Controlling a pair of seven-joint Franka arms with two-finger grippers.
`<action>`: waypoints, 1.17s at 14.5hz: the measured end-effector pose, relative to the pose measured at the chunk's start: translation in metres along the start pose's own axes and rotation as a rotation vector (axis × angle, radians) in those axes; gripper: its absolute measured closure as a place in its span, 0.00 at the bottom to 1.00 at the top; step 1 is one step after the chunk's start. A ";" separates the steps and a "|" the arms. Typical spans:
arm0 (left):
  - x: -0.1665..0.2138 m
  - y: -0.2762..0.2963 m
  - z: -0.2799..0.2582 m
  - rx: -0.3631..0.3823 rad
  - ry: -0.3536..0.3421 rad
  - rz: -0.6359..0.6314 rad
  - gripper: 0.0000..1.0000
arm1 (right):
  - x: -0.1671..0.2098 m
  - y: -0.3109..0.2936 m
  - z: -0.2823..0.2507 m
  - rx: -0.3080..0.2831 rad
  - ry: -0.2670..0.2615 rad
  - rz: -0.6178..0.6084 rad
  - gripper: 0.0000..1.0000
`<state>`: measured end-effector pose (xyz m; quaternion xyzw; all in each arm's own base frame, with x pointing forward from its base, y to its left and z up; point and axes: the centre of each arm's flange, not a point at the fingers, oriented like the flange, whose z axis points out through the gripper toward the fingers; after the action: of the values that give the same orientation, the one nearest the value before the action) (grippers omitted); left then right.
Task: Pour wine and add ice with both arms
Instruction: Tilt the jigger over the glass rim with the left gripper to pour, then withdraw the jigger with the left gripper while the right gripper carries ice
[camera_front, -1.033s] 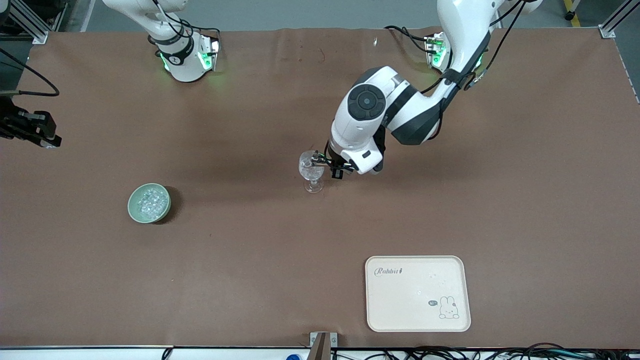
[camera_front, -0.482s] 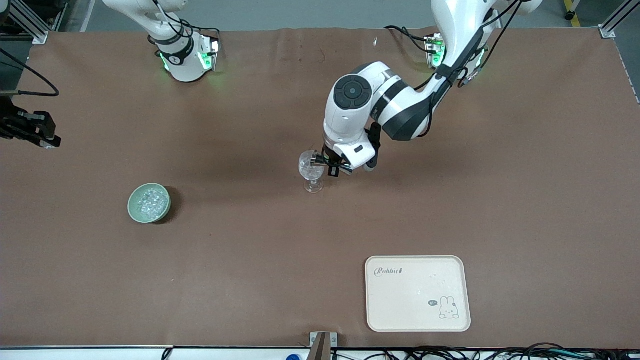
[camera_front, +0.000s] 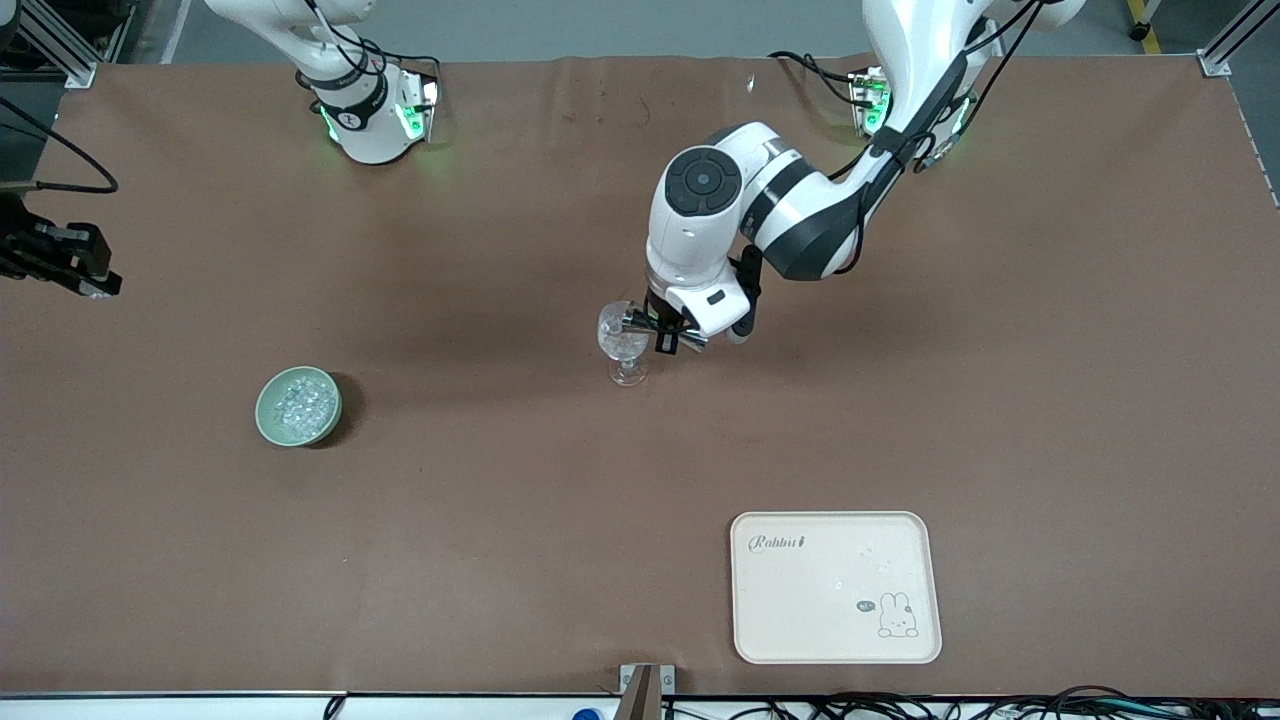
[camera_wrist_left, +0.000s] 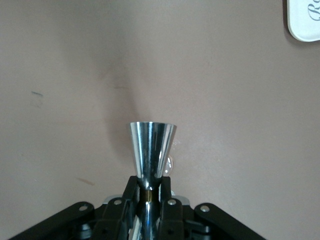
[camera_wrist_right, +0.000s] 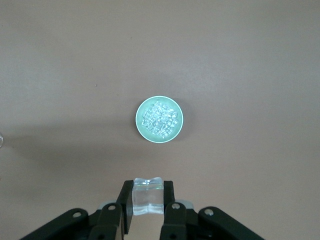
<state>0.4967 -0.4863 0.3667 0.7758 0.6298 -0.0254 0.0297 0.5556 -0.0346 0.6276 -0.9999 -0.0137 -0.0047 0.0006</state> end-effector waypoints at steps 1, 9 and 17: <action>0.000 0.001 -0.003 0.000 0.001 0.000 0.79 | 0.000 0.000 0.000 0.000 0.001 0.000 0.72; 0.032 0.029 -0.027 0.117 -0.298 0.032 0.79 | 0.001 -0.003 0.000 0.000 0.006 0.001 0.72; 0.192 0.111 -0.064 0.023 -0.722 -0.108 0.79 | 0.018 -0.139 0.028 0.008 0.025 0.103 0.72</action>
<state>0.6453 -0.3166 0.4169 0.6827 0.6184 -0.3064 0.2401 0.5704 0.1053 0.5996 -0.9991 0.0379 -0.0172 0.0051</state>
